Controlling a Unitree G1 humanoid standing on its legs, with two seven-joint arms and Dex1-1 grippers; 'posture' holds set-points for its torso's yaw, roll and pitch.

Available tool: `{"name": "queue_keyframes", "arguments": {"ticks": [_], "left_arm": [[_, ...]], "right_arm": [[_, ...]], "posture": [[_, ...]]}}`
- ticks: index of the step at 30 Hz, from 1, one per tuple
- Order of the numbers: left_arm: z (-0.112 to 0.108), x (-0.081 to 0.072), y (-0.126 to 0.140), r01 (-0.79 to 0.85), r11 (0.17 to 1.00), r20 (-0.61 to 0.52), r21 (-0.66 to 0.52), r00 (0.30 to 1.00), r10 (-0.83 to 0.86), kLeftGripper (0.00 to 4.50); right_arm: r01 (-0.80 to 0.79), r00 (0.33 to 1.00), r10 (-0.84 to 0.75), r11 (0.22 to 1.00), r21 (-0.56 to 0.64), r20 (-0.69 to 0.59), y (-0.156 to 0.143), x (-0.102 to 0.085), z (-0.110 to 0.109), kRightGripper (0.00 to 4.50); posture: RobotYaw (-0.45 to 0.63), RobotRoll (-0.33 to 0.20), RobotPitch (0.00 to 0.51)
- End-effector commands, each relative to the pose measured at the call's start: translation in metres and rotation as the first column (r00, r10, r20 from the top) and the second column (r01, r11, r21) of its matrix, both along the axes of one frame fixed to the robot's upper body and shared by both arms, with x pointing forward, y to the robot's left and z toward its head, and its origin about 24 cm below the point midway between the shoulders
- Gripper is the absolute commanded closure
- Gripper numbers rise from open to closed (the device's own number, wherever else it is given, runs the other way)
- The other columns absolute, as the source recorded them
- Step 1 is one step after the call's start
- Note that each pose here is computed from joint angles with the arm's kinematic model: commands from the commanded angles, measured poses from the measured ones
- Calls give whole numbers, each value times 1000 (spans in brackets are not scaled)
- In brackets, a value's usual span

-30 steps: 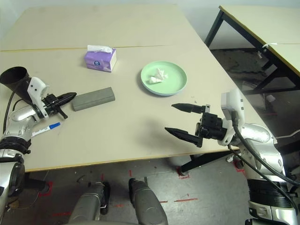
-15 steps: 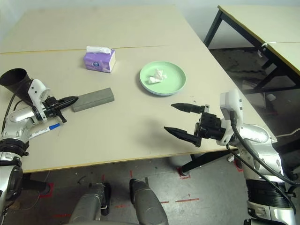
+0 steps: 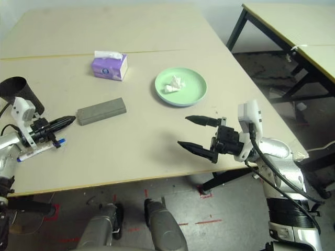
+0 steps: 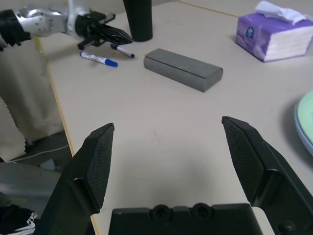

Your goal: Organize and tidy the items on the table.

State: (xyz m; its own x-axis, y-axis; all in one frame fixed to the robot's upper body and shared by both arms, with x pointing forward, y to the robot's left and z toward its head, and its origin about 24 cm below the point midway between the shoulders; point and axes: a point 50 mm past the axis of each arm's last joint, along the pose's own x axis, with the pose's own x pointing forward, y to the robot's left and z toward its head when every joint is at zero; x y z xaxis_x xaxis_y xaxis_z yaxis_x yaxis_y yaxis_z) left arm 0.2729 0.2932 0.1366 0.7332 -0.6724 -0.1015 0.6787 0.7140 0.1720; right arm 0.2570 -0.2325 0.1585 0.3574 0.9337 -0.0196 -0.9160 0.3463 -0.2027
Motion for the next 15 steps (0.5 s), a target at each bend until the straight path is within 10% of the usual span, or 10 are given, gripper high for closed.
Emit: {"name": "queue_keyframes", "arguments": {"ticks": [1, 7, 15], "left_arm": [[5, -13, 9, 6, 1000, -27, 7, 1000, -6, 4480], [17, -25, 29, 22, 996, -76, 82, 997, -15, 4304], [39, -28, 46, 188, 934, -229, 305, 966, -119, 1868]], "right_arm": [[-53, 999, 53, 999, -8, -8, 7, 0, -5, 0], [-95, 995, 95, 995, -14, -9, 8, 2, -7, 0], [-103, 995, 103, 995, 1, -6, 14, 8, -5, 0]], "posture": [[-119, 0, 188], [-95, 0, 189], [-88, 0, 194]]}}
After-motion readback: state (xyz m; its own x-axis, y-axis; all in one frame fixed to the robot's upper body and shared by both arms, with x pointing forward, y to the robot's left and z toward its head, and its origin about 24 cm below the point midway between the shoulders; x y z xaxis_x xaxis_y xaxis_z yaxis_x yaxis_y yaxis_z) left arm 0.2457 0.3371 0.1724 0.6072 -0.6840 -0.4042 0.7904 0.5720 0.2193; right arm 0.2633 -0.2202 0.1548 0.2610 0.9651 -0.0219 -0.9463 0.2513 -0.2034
